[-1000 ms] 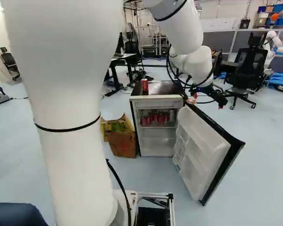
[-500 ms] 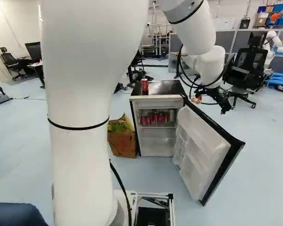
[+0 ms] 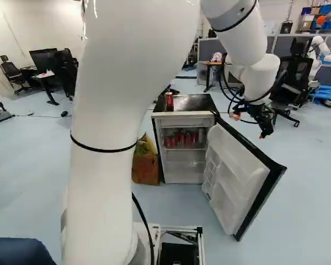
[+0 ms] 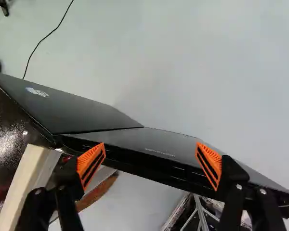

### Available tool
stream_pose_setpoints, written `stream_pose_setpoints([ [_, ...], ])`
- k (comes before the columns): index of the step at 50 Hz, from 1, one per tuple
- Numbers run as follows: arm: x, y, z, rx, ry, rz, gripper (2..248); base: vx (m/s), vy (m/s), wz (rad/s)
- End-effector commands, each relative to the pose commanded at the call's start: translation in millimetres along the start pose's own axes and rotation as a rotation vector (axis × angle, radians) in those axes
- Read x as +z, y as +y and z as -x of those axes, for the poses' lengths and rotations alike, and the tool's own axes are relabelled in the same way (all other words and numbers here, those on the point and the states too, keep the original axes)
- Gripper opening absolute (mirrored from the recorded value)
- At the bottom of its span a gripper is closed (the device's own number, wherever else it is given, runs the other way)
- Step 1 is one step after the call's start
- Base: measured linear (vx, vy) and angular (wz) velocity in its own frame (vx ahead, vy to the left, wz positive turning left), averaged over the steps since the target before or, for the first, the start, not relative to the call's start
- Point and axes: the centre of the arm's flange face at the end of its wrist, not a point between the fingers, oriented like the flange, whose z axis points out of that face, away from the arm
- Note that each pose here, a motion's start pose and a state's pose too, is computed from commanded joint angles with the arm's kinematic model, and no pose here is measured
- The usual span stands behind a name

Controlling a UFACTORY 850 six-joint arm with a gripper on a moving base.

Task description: Grab a drink from the fridge

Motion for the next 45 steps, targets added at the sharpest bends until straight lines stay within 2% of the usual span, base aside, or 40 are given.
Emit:
stream_pose_setpoints([
  [26,10.6,21.0,-25.6,0.095,-0.089,-0.039,247,0.000,0.000,0.000],
  [45,31.7,43.0,-49.3,0.123,-0.083,-0.031,247,0.000,0.000,0.000],
])
